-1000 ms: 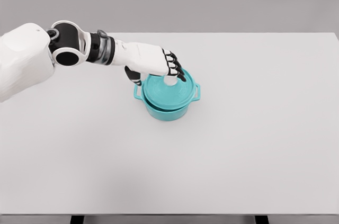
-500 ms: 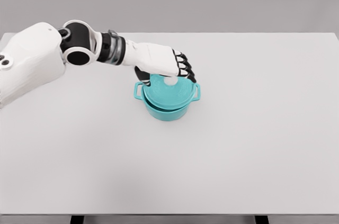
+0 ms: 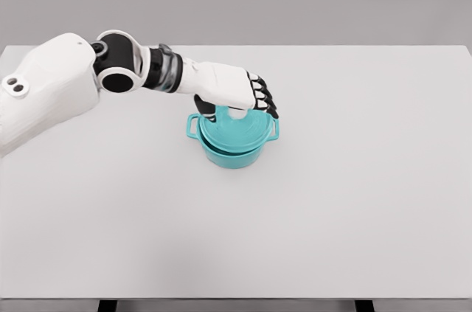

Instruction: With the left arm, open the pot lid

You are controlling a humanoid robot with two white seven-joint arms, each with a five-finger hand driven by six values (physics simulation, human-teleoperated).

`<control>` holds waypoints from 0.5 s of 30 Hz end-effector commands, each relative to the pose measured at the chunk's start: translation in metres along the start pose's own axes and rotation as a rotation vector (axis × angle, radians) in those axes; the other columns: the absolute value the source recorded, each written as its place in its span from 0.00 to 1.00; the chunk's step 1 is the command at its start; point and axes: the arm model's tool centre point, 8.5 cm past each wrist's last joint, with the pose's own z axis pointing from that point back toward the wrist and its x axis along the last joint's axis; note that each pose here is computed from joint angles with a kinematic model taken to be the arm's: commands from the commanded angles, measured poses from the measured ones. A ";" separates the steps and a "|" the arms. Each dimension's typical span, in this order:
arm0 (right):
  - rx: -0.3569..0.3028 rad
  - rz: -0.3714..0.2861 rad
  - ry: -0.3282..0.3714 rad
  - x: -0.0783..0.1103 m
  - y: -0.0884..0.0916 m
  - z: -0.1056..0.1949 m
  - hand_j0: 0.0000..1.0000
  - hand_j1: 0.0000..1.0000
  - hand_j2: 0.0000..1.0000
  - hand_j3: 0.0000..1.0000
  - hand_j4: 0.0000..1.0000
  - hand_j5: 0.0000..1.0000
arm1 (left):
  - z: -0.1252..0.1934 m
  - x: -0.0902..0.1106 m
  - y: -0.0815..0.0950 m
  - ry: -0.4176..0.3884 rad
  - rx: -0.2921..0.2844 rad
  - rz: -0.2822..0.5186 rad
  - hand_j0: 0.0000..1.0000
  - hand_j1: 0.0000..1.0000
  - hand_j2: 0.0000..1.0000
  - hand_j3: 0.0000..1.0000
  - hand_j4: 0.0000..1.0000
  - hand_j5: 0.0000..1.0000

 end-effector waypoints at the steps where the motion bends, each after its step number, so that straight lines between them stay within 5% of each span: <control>1: 0.000 0.000 0.000 0.000 0.000 0.000 1.00 1.00 1.00 1.00 1.00 1.00 | -0.001 0.001 0.001 -0.002 0.004 0.001 0.91 0.91 0.91 0.91 0.91 0.91; 2: 0.000 0.000 0.000 0.000 0.000 0.000 1.00 1.00 1.00 1.00 1.00 1.00 | -0.001 0.001 0.001 -0.002 0.004 0.001 0.82 0.82 0.82 0.82 0.82 0.82; 15: 0.000 0.000 0.000 0.000 0.000 0.000 1.00 1.00 1.00 1.00 1.00 1.00 | -0.002 0.001 -0.003 -0.004 -0.011 0.003 0.80 0.80 0.80 0.80 0.80 0.80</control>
